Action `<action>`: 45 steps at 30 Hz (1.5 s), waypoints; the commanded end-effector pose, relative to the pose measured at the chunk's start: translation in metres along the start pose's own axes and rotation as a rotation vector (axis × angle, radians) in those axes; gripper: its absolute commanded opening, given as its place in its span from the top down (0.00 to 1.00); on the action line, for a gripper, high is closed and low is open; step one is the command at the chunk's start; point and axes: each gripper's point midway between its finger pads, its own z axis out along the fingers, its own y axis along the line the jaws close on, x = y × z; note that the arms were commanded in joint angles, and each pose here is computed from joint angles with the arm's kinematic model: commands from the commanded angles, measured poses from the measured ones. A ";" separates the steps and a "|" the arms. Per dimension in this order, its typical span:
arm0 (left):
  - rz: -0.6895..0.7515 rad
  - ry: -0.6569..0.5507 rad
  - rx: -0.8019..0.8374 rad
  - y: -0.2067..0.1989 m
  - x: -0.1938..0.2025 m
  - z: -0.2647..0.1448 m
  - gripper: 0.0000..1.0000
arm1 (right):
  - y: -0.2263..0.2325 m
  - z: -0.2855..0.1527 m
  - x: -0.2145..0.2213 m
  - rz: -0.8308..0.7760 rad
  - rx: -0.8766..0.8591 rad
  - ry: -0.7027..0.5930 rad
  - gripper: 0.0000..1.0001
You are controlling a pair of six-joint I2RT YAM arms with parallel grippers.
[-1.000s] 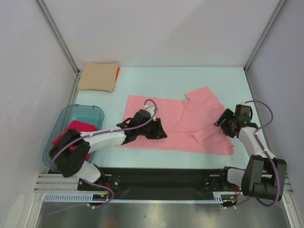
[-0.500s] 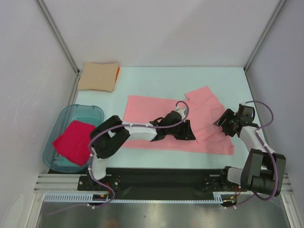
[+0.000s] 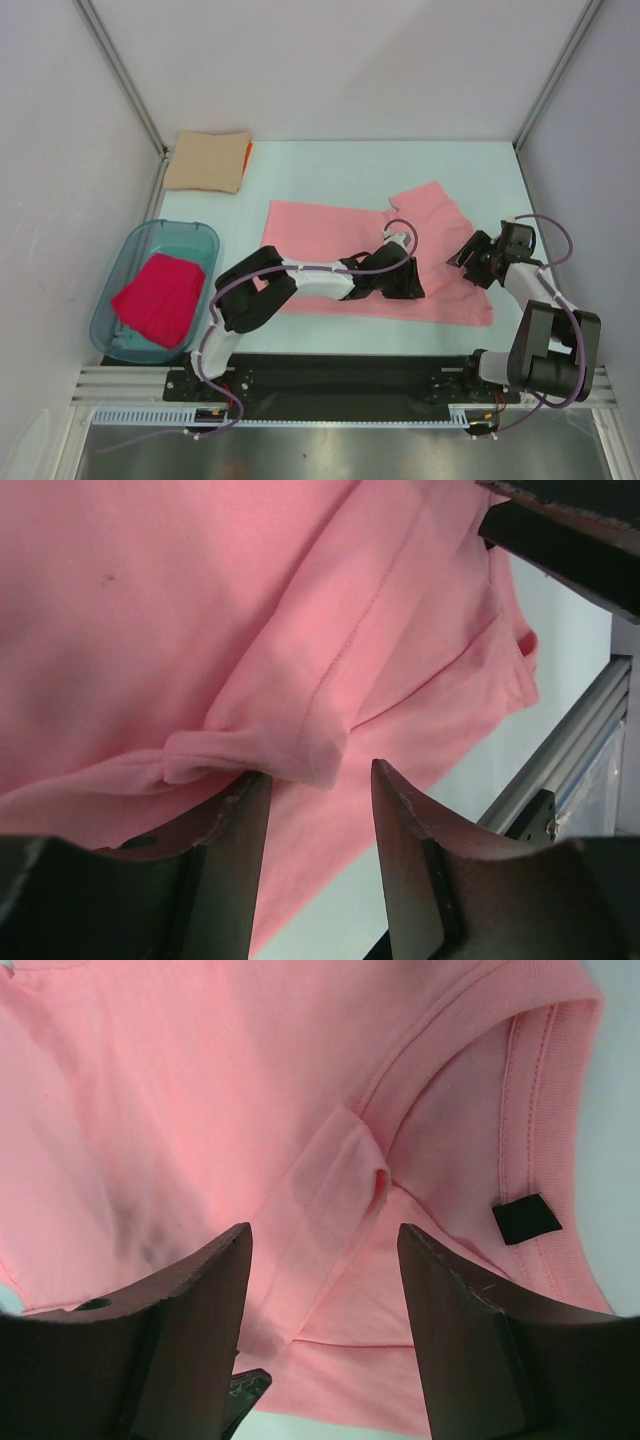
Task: Fold and stack the t-shirts
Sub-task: Fold the tshirt
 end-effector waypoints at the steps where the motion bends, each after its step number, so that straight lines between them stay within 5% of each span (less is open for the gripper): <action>1: -0.029 -0.041 -0.066 0.003 -0.009 0.001 0.50 | 0.007 -0.001 -0.012 -0.022 -0.038 -0.036 0.35; 17: -0.028 -0.057 -0.006 -0.014 -0.016 -0.001 0.78 | -0.002 0.011 -0.010 0.018 -0.036 -0.012 0.43; 23: -0.043 -0.040 0.007 -0.015 -0.015 -0.007 0.69 | -0.003 0.014 -0.014 0.025 -0.028 -0.016 0.46; 30: -0.060 -0.056 0.044 -0.019 -0.022 -0.015 0.71 | -0.003 0.014 -0.014 0.027 -0.037 -0.013 0.55; 45: -0.081 -0.025 0.132 -0.034 -0.021 -0.015 0.71 | -0.009 0.011 -0.024 0.017 0.007 -0.036 0.54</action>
